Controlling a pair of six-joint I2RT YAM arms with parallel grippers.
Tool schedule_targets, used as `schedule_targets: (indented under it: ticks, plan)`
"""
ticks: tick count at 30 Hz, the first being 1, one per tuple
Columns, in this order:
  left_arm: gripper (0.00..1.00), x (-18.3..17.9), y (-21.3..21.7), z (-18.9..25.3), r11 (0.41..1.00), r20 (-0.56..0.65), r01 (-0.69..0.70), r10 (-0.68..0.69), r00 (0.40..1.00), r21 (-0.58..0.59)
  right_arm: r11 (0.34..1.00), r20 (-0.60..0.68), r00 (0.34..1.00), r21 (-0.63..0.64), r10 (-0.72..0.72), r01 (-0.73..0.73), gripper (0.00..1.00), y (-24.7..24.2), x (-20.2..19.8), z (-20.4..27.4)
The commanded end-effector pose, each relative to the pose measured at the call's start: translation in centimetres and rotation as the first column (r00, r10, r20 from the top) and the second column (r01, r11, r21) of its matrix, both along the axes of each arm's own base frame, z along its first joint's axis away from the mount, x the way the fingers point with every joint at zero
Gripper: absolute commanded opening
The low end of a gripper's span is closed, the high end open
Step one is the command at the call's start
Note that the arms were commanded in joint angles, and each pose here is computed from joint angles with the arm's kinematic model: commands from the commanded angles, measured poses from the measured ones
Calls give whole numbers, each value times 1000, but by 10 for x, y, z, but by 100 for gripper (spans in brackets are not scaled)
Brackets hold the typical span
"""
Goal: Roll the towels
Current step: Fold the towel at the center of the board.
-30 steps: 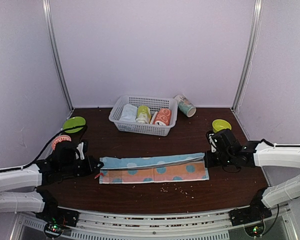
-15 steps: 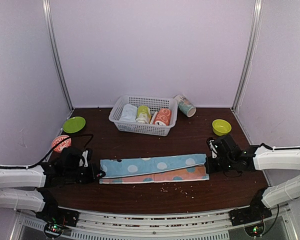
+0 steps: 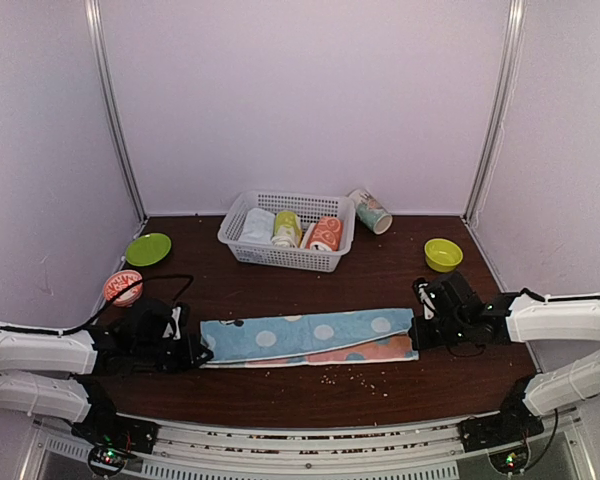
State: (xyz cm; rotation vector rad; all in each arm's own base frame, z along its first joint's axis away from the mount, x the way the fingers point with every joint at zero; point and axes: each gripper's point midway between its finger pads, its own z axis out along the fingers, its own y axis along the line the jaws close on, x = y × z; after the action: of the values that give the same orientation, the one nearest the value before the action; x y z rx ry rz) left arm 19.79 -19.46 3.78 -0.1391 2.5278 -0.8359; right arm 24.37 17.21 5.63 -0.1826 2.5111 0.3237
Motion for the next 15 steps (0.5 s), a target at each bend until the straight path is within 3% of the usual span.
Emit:
schedule_targets:
  ticks: [1,9,15]
  plan:
    - [0,10,-2,13,1000,42,-24,24,999,-3,1000,8,1000,14,-2,2,0,2,-2,1]
    - [0,36,3,64,996,169,-74,65,984,47,999,38,999,43,-15,13,0,5,3,13]
    - [0,41,5,54,992,150,-80,64,987,99,999,18,1000,42,-11,10,0,7,2,5]
